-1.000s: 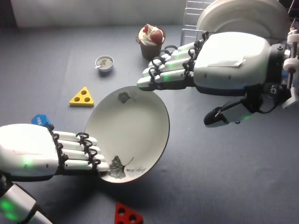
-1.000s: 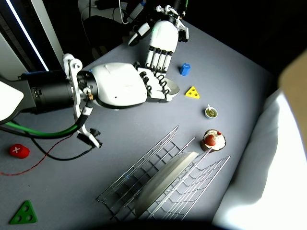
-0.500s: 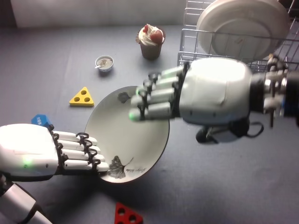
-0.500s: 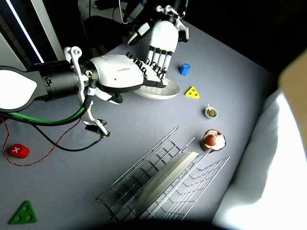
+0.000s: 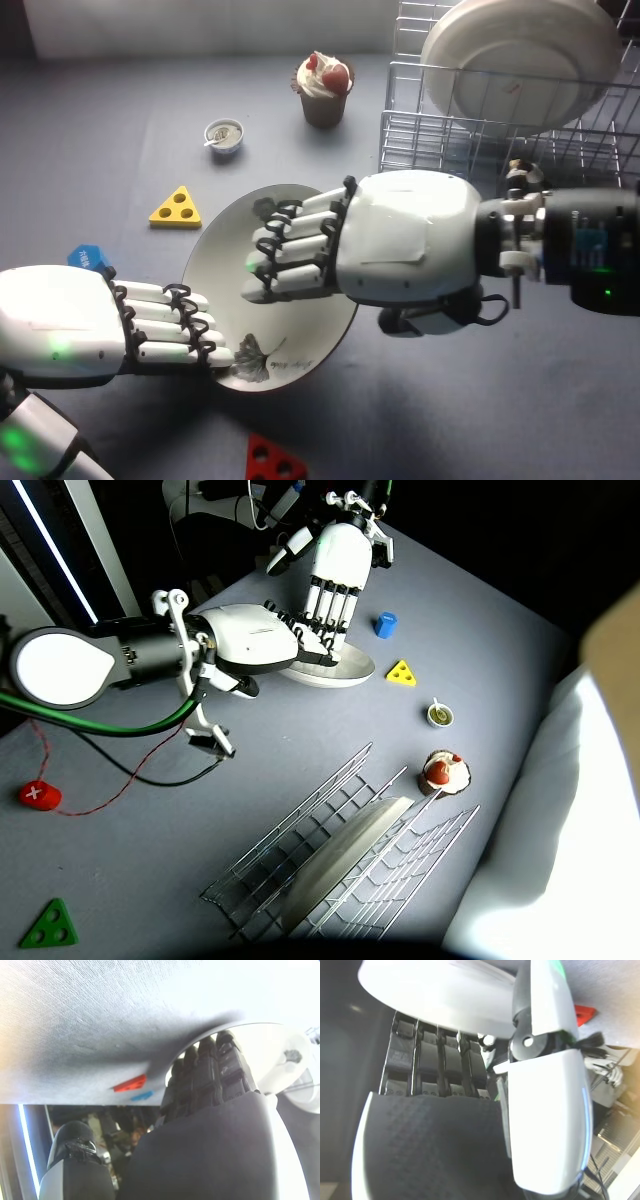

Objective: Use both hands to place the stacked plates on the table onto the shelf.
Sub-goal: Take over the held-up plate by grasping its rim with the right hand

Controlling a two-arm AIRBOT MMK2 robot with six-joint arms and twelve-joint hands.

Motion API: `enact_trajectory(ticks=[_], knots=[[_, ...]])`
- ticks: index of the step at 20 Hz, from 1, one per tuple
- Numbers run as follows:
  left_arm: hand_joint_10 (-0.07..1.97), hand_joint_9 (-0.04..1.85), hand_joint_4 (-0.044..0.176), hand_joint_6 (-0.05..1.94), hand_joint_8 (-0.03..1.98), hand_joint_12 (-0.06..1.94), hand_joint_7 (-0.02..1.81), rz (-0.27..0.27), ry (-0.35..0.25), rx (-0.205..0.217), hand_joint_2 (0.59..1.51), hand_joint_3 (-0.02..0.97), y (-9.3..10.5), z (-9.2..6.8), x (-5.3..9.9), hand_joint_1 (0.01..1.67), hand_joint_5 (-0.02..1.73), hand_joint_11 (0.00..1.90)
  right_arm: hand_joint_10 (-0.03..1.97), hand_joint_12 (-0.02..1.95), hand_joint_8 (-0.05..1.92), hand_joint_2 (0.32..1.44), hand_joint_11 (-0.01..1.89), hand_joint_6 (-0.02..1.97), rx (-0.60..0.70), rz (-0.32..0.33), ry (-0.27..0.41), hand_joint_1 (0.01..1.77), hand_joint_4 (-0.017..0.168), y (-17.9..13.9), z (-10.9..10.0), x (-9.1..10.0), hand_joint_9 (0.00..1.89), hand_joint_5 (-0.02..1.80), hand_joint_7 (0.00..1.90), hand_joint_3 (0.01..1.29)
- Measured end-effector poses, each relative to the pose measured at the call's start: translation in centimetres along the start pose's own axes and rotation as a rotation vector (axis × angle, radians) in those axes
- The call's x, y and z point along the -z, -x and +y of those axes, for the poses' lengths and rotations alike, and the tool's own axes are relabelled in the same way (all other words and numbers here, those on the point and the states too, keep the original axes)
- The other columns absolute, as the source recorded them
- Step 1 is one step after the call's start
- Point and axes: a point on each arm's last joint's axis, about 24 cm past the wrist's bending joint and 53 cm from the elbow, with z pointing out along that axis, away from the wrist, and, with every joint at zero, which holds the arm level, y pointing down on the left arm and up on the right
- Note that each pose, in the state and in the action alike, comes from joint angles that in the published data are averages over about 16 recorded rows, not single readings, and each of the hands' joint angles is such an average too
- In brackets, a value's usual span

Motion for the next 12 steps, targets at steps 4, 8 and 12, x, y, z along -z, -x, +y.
enact_trajectory(ticks=[4,8,12], knots=[[-0.02,0.10,-0.008,-0.03,-0.01,-0.02,0.09,-0.001,0.000,0.001,0.971,0.005,0.0,0.0,0.0,0.10,0.07,0.07,0.02,0.02,0.01,0.95,0.35,0.01,-0.013,0.002,-0.008,1.36,0.003,-0.5,-0.3,-1.2,0.26,0.34,0.29,0.02],[-0.02,0.10,-0.008,-0.03,-0.01,-0.02,0.09,-0.003,0.000,0.003,0.969,0.006,0.1,0.0,0.0,0.10,0.07,0.08,0.02,0.05,0.01,0.97,0.42,0.03,-0.031,-0.006,-0.013,1.38,0.002,-0.7,-0.6,-2.2,0.38,0.45,0.40,0.02],[-0.02,0.11,-0.009,-0.03,-0.01,-0.02,0.10,-0.007,0.000,0.008,0.970,0.005,0.2,0.1,0.0,0.10,0.07,0.09,0.10,0.18,0.09,0.97,0.52,0.20,-0.050,-0.020,-0.011,1.39,0.000,-0.8,-0.6,-3.1,0.52,0.56,0.55,0.02]])
